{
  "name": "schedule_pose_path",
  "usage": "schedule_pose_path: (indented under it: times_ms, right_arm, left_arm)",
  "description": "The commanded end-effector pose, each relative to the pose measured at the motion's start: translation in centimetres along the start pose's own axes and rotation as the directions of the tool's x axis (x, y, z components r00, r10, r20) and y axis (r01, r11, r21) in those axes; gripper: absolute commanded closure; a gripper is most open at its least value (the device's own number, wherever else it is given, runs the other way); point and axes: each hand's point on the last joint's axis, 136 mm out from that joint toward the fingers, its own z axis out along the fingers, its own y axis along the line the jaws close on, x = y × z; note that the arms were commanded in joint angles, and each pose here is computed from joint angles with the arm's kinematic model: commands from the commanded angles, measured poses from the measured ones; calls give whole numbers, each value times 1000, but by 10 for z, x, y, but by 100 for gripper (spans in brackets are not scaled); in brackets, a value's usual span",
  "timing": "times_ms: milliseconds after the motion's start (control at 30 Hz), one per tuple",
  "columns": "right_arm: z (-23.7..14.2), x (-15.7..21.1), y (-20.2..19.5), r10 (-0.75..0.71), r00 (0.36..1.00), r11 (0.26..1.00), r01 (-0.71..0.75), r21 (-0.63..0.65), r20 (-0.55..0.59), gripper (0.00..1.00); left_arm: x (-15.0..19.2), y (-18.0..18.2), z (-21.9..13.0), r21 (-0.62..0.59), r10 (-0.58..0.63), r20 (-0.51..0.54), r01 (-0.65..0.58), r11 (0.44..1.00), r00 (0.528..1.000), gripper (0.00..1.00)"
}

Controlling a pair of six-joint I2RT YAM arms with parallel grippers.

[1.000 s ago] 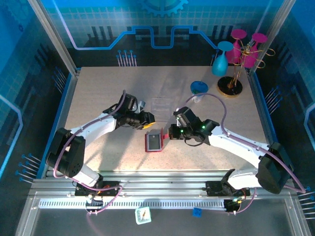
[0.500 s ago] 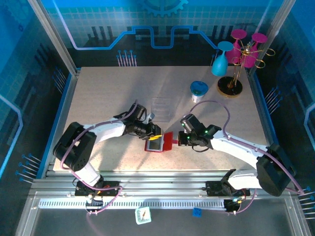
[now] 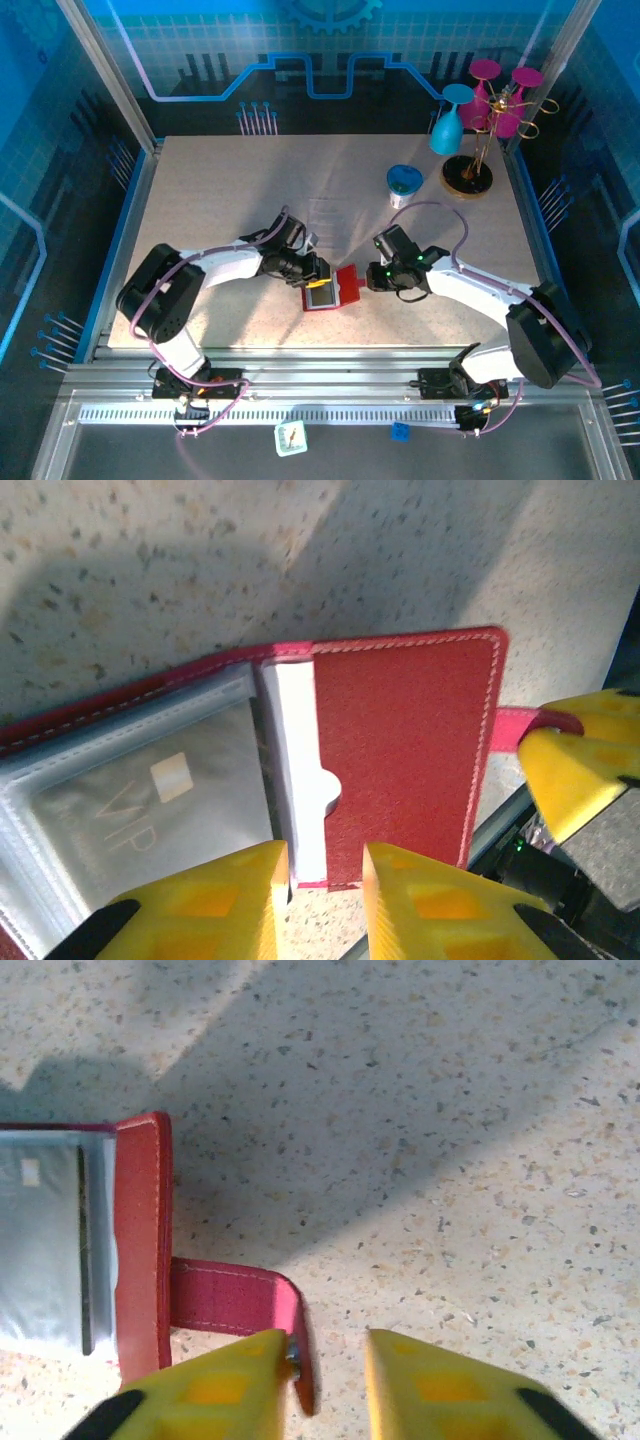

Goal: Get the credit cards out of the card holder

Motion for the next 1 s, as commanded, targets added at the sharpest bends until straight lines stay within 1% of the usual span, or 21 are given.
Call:
schedule_pose_path:
  times_ms: [0,100,233,267,367,467,600,700,767,867,967]
  right_arm:
    - [-19,-10,13,10,1000,998,-8,-55,29,68]
    - [-30,-16,24,16,999,996,-12,-90,41,66]
    - [-38,-21,34,7,999,994,-3,-105,43,63]
    - [-45,-29,41,9,998,993,-1,-120,59,63]
    - [-48,-37,46,30,997,992,-21,-126,67,62]
    - [-47,-43,51,61,995,988,-49,-146,82,62]
    - [-53,-48,43,69,994,994,-61,-92,84,62]
    - [-58,-45,35,64,994,997,-59,-57,91,63]
    - [-62,-43,30,69,992,996,-64,-56,101,63]
    - [-60,-41,29,68,987,994,-56,-91,144,62]
    - [-50,-37,29,43,983,991,-20,-131,176,62]
  left_arm:
    - [-10,-11,-17,-15,24,82,-23,1000,996,73]
    - [-11,-9,-21,-38,34,91,-31,999,995,73]
    - [-12,-14,-20,-24,35,86,-33,999,996,73]
    - [-14,-16,-19,-17,37,81,-36,999,996,73]
    - [-19,-25,-12,8,37,57,-38,999,998,73]
    - [-21,-33,-2,55,-9,6,9,998,1000,74]
    - [-16,-38,12,97,-92,-71,98,990,993,76]
    - [-9,-42,13,85,-114,-108,123,989,988,78]
    - [-4,-48,12,72,-99,-118,108,992,988,77]
    - [4,-52,17,57,-81,-139,90,994,987,77]
    - [10,-54,27,62,-28,-115,35,997,993,77]
